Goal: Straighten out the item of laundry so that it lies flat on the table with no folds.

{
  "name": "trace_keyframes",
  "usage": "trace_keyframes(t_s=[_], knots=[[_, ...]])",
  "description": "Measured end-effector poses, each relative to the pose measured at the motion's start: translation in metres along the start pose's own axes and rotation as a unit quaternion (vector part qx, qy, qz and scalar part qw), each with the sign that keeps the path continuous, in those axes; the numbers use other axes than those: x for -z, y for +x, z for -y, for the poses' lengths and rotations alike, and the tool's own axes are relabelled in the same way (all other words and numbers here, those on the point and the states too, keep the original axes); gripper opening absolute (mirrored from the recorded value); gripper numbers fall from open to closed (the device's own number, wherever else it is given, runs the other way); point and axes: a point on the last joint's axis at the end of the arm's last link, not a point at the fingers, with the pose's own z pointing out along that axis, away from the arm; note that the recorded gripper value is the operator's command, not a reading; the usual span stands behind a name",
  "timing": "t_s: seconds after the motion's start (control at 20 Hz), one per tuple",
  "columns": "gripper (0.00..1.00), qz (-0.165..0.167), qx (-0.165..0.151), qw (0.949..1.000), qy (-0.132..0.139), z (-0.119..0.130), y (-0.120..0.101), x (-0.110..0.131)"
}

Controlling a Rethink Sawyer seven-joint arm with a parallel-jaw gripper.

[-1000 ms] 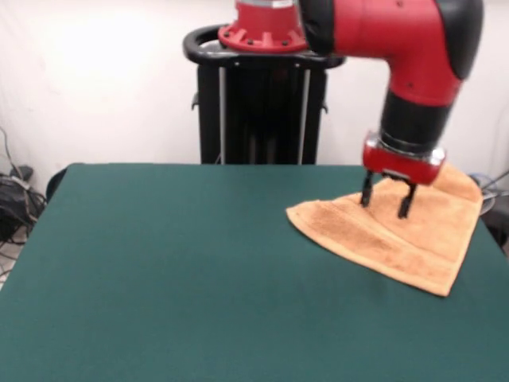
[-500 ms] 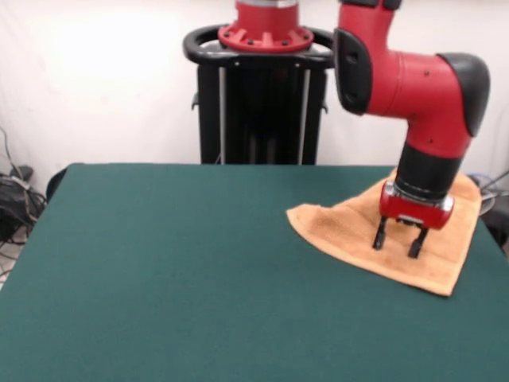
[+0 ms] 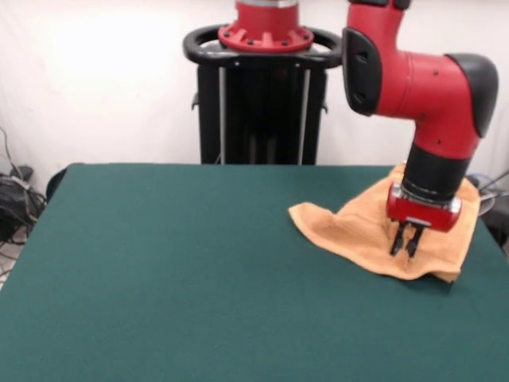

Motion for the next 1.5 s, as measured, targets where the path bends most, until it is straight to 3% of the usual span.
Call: trace_keyframes(t_s=[0.4,0.7,0.95,1.2,1.5], knots=[[0.00,-0.039,-0.016,0.9991,-0.007,0.007,-0.015,-0.001],[0.00,-0.056,-0.023,0.9977,-0.029,0.034,-0.038,-0.007],[0.00,-0.048,-0.019,0.9977,-0.043,0.072,-0.066,-0.013],[0.00,-0.025,-0.020,0.9987,-0.039,0.136,-0.091,-0.023],[0.00,0.005,-0.019,0.9995,-0.025,0.205,-0.105,-0.032]])
